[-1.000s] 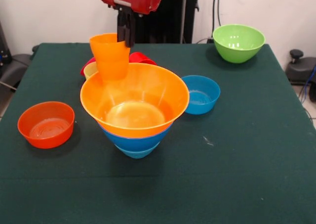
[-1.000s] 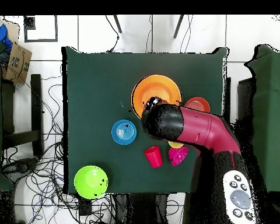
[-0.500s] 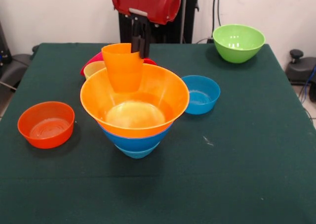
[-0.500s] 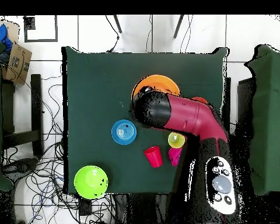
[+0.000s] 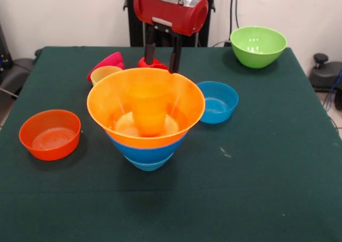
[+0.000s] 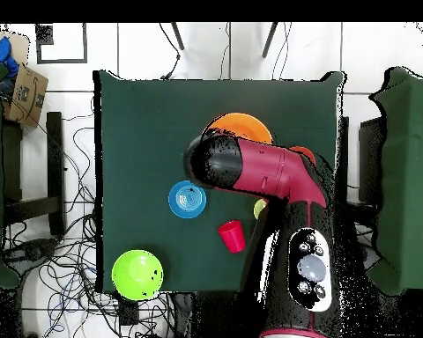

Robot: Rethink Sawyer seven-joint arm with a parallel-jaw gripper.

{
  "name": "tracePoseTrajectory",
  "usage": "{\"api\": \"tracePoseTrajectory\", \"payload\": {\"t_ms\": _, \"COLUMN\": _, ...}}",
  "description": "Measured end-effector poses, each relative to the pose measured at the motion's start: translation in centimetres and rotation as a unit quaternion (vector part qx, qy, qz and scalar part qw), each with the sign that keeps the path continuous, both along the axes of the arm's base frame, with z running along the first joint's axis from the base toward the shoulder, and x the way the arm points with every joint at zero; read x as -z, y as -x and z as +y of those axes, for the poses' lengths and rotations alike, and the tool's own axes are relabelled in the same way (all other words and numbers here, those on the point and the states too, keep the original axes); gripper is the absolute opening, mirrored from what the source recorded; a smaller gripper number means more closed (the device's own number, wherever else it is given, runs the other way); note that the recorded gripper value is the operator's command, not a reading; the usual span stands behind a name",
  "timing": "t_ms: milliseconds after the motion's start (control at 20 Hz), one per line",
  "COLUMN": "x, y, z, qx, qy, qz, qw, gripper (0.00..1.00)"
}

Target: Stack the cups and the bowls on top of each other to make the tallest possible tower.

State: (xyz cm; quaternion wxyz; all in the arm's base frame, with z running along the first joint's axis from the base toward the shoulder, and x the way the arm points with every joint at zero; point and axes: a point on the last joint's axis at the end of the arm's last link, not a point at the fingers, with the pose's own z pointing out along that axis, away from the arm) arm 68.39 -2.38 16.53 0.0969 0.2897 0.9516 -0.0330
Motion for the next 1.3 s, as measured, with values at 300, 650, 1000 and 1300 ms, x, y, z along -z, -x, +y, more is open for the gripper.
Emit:
{"api": "tracePoseTrajectory", "payload": {"t_ms": 300, "x": -0.2, "y": 0.0, "z": -0.6, "qx": 0.012, "qy": -0.001, "qz": -0.001, "qw": 0.9999, "gripper": 1.0}}
{"api": "tracePoseTrajectory", "payload": {"t_ms": 650, "x": -0.4, "y": 0.5, "z": -2.0, "qx": 0.024, "qy": 0.006, "qz": 0.005, "qw": 0.9997, "gripper": 1.0}}
{"api": "tracePoseTrajectory", "payload": {"t_ms": 1000, "x": -0.5, "y": 0.6, "z": -3.0, "qx": 0.031, "qy": 0.007, "qz": 0.005, "qw": 0.9995, "gripper": 1.0}}
{"api": "tracePoseTrajectory", "payload": {"t_ms": 1300, "x": -0.5, "y": 0.7, "z": -3.9, "qx": 0.038, "qy": 0.007, "qz": 0.005, "qw": 0.9993, "gripper": 1.0}}
